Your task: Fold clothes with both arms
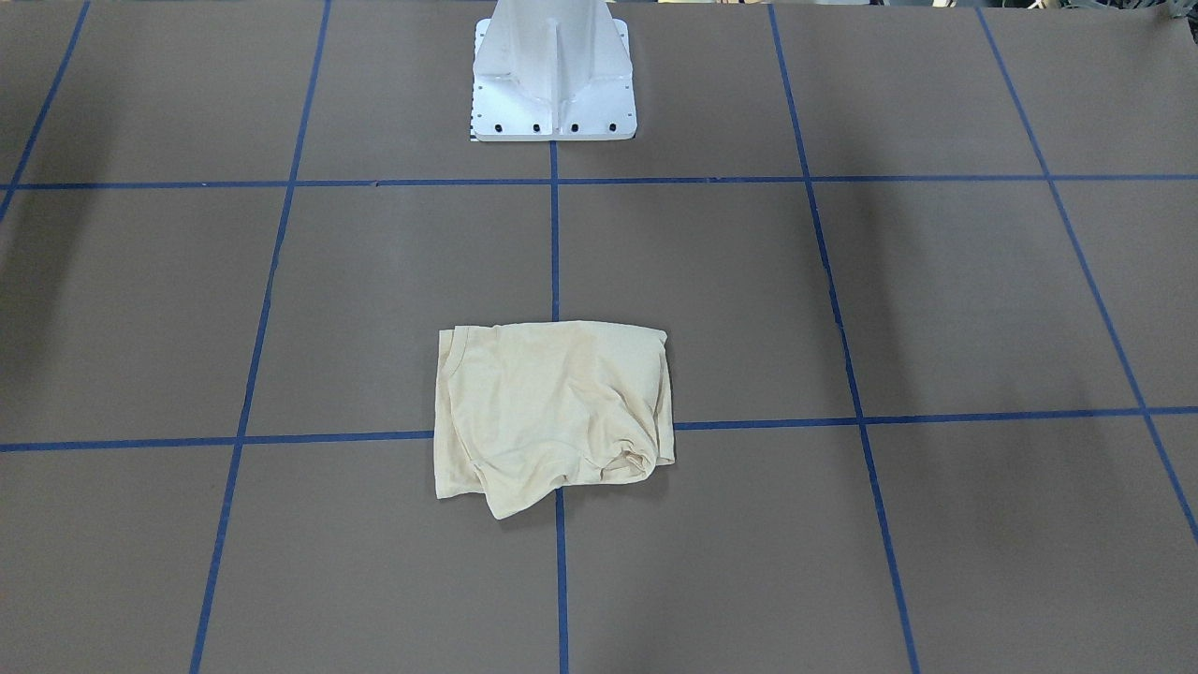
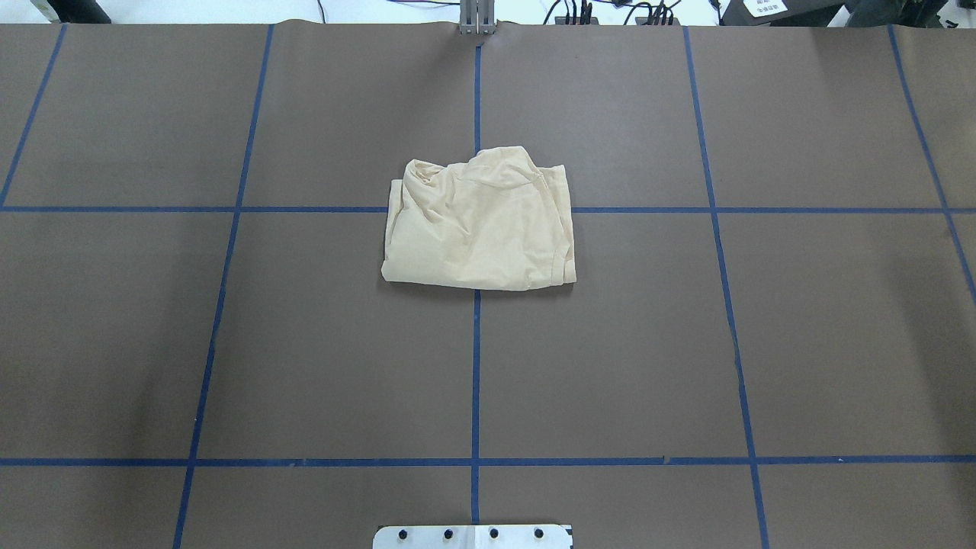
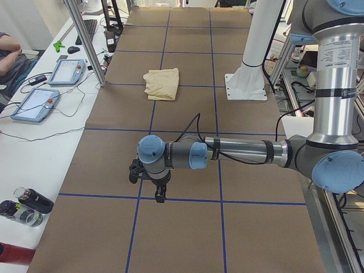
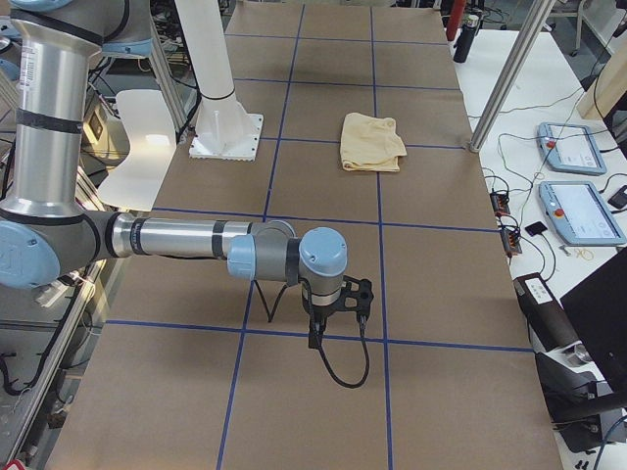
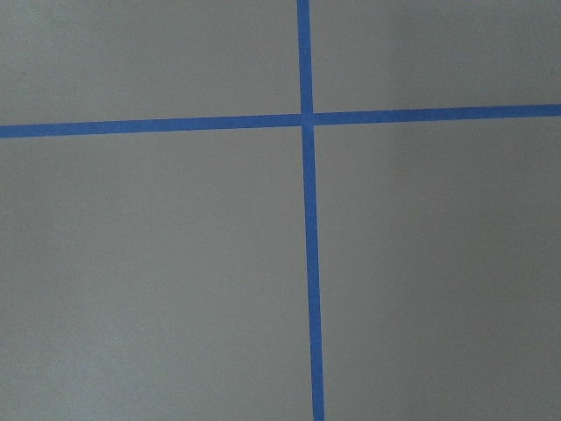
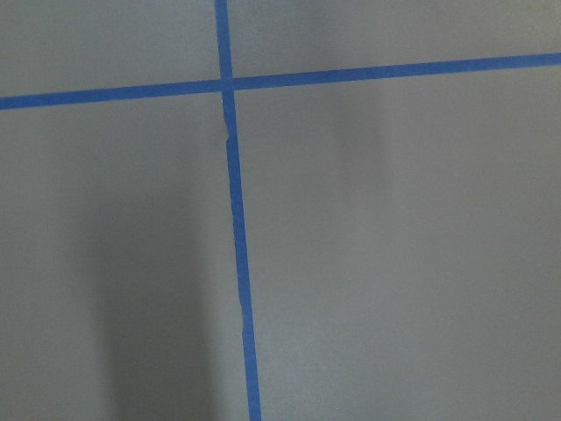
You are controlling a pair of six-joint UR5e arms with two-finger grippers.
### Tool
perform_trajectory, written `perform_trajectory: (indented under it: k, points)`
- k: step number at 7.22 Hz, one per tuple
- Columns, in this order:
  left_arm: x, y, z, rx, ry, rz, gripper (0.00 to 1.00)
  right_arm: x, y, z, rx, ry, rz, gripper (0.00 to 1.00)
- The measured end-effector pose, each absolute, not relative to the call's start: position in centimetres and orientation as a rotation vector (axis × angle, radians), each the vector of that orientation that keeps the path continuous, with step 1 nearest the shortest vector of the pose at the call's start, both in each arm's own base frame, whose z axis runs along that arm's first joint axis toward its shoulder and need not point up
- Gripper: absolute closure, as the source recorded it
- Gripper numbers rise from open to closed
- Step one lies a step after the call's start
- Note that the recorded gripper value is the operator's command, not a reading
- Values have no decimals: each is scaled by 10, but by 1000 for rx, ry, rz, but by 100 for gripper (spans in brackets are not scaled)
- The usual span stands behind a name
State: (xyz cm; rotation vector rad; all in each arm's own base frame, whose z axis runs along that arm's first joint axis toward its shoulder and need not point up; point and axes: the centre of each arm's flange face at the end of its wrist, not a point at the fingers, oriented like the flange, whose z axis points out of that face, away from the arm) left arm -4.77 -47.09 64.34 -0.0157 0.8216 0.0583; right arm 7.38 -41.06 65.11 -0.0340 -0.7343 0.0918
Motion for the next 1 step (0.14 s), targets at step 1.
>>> perform_trajectory:
  k: [1]
  points:
    - [-48, -470, 644, -18, 822, 57, 1, 74, -411, 651, -34, -735, 92, 0]
